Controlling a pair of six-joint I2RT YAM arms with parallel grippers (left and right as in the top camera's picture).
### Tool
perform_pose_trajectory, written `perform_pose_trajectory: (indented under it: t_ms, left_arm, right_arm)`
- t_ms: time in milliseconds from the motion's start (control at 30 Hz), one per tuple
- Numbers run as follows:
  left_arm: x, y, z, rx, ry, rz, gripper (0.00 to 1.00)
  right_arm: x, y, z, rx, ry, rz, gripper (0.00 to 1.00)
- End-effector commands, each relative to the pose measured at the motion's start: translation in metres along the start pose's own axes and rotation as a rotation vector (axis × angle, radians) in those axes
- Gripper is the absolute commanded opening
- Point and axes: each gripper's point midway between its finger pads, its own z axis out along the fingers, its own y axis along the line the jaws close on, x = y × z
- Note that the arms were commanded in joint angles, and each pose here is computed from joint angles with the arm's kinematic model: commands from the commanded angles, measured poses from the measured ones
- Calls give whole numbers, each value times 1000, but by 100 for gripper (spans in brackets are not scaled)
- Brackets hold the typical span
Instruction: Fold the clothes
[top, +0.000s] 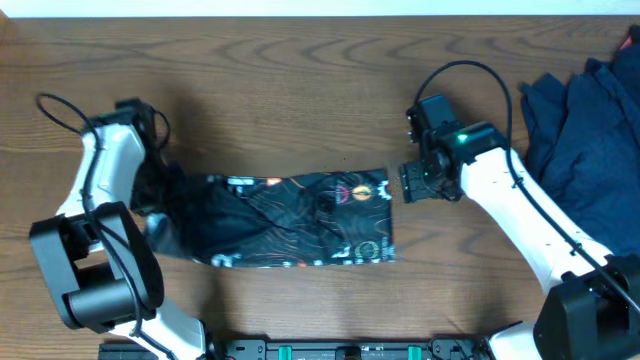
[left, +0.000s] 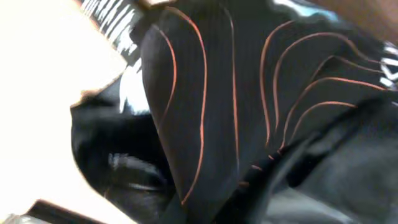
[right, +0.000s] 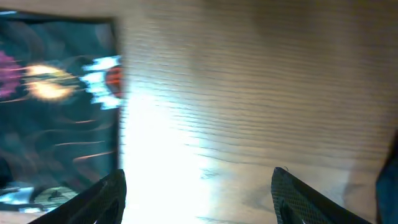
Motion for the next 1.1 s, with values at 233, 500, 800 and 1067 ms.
perform_pose_trajectory:
  t_ms: [233, 500, 800, 1067]
  left_arm:
    - [3, 2, -64, -33, -16, -19, 6]
    - [57, -78, -76, -35, 14, 172, 6]
    - [108, -175, -77, 17, -110, 429, 6]
    - [144, -230, -78, 87, -202, 587, 6]
  right_arm:
    - [-2, -53, 0, 74, 21, 147, 73]
    - [1, -72, 1, 86, 40, 198, 73]
    - [2, -72, 1, 86, 44, 198, 73]
    - [4, -72, 1, 88, 52, 197, 73]
